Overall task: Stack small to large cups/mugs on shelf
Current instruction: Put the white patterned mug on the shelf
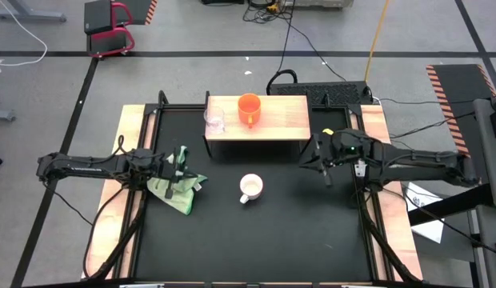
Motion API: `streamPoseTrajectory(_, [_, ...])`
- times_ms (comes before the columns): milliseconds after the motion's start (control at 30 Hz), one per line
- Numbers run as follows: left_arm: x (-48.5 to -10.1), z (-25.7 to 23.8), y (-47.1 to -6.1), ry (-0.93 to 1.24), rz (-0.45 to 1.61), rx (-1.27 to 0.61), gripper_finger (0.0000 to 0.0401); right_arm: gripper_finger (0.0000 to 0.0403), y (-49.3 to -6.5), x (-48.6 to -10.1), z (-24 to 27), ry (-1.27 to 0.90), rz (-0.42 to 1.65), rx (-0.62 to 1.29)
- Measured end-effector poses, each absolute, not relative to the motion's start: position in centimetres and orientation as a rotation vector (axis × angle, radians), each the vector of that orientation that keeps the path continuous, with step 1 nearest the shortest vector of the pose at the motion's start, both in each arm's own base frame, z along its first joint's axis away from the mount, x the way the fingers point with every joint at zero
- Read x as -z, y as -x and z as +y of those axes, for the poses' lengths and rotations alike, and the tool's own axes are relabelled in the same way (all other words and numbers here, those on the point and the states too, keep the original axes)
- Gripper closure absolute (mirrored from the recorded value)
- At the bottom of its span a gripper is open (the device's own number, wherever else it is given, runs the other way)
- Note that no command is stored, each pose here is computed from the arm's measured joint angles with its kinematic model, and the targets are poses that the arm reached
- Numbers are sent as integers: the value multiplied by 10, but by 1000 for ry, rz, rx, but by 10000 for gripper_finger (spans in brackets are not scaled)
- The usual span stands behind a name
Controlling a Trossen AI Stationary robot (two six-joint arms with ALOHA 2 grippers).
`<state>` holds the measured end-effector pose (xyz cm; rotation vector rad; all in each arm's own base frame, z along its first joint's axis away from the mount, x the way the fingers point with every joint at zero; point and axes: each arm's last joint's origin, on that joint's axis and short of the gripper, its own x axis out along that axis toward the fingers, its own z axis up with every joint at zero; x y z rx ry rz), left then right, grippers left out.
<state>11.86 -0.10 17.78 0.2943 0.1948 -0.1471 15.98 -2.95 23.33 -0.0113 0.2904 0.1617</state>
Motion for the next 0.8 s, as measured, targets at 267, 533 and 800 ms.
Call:
streamPoseTrajectory(267, [-177,-2,-118,-316,197,175,400,403,-198,-250,-28,78,343,-230])
streamPoseTrajectory(533, [-177,-2,-118,-335,194,186,399,403,-234,-255,-18,112,415,-315])
streamPoseTrajectory(800, [-176,-2,-118,-342,196,206,399,403,-260,-256,-12,111,489,-361])
